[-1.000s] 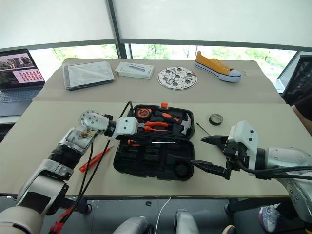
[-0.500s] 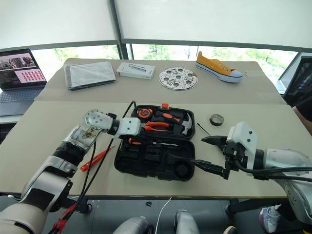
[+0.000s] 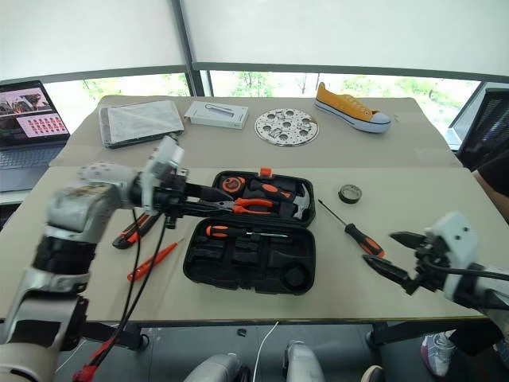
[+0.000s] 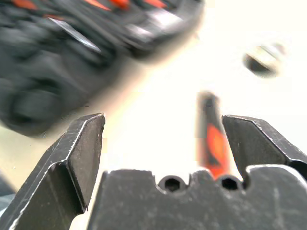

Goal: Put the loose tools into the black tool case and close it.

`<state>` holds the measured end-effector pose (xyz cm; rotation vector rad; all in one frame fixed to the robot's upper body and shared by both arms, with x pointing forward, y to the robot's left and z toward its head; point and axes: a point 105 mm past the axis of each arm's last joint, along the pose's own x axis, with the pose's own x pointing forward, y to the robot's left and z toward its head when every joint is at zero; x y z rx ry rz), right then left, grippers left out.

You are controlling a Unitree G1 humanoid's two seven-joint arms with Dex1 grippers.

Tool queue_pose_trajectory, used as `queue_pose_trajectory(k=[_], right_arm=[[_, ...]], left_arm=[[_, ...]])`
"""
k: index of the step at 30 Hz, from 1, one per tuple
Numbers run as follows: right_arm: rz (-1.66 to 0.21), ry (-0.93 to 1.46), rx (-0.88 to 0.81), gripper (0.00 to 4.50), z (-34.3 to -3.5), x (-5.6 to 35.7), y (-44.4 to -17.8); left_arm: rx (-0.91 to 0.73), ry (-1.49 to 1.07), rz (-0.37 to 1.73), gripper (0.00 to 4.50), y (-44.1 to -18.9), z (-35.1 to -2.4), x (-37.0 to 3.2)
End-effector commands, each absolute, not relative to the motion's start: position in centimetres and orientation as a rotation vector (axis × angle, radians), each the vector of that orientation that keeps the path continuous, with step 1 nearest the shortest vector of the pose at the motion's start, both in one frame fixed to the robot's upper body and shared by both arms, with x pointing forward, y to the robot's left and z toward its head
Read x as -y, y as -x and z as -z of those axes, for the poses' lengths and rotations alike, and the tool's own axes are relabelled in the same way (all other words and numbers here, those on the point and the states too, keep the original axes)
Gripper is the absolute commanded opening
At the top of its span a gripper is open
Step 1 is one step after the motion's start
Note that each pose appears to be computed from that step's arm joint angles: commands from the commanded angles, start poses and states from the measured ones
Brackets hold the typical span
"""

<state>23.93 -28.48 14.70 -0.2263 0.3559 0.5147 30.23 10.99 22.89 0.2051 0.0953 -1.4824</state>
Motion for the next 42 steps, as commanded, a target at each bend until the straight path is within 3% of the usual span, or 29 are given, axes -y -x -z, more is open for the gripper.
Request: queue_pose_trajectory(k=[1, 4, 14, 17, 25, 29, 32, 35, 42], right_arm=[[-0.452, 0.24, -0.327, 4.5, -14.6, 29.8, -24.5], [-0.44, 0.232, -0.324, 4.5, -13.7, 30.0, -25.8], [-0.486, 0.21, -0.354, 4.5, -10.3, 28.1, -30.6], [-0.467, 0.198, -0.348, 3.87, -10.0, 28.1, -31.2], [-0.399, 0.162, -0.305, 1.15, -11.0, 29.6, -30.2], [-0.411, 0.168, -0.202, 1.04, -14.7, 29.5, -29.9], [-0.564, 0.204, -0.114, 1.04, -18.4, 26.6, -29.9], [-0.78, 0.273, -0.097, 1.04, -19.8, 22.1, -29.4], [-1.257, 0.545, -0.134, 1.04, -17.2, 12.2, -28.4]], left_arm=[[-0.035, -0.239, 1.484, 3.2, -28.5, -23.6, -11.0], [-0.082, -0.232, 1.55, 4.41, -27.1, -23.1, -11.1], [-0.096, -0.336, 1.556, 4.48, -27.0, -22.7, -10.9], [-0.094, -0.351, 1.542, 4.5, -27.3, -22.5, -11.0], [-0.121, -0.389, 1.506, 4.5, -27.5, -21.8, -11.9], [-0.162, -0.401, 1.465, 4.5, -27.7, -21.3, -13.4], [-0.198, -0.414, 1.444, 4.5, -27.5, -20.9, -14.7], [-0.239, -0.419, 1.444, 4.5, -26.9, -20.6, -15.6], [-0.257, -0.457, 1.403, 4.5, -26.2, -20.3, -16.7]])
